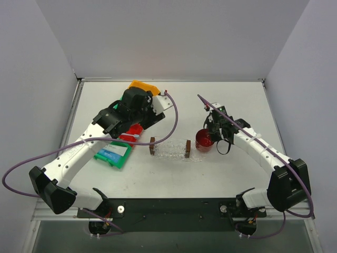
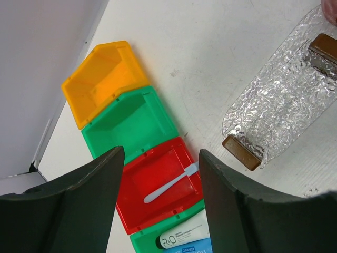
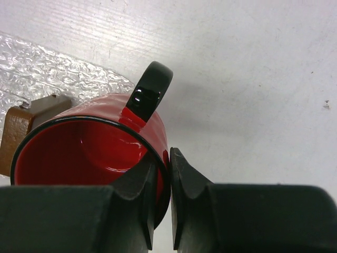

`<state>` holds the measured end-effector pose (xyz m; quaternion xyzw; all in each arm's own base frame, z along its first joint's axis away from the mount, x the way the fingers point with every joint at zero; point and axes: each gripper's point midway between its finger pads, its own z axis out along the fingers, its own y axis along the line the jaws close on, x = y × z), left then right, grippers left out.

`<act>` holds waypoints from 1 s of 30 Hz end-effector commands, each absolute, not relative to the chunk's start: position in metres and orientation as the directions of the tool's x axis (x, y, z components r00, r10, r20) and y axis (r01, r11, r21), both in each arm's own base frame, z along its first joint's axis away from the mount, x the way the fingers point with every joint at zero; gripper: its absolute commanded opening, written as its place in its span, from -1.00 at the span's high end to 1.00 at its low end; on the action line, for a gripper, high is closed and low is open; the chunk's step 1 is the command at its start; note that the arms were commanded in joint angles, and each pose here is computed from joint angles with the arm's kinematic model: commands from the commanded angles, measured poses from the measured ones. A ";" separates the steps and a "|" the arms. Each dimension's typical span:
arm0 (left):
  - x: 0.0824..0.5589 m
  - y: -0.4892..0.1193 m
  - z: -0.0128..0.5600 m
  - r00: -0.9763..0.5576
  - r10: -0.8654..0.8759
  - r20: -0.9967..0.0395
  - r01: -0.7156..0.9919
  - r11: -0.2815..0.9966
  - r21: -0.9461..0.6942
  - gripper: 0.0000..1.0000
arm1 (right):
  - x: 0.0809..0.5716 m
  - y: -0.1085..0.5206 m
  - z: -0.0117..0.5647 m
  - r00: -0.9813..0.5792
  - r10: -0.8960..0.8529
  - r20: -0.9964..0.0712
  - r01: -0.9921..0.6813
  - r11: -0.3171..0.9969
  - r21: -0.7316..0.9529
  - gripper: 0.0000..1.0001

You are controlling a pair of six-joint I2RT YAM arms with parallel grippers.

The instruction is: Prepare toiletry sets of a toothbrush and toothpaste on the tray

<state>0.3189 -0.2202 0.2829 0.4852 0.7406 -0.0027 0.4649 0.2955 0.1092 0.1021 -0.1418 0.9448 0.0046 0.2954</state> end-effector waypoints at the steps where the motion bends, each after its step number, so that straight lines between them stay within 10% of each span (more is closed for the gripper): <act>1: 0.321 -0.219 0.311 -0.041 0.668 -0.743 0.685 0.560 0.466 -0.38 | 0.311 0.111 0.103 -0.772 -0.204 -0.602 -0.210 0.976 -0.061 1.00; 30: 0.315 -0.214 0.305 -0.030 0.673 -0.739 0.686 0.552 0.474 -0.39 | 0.308 0.116 0.064 -0.817 -0.202 -0.540 -0.221 0.975 -0.031 1.00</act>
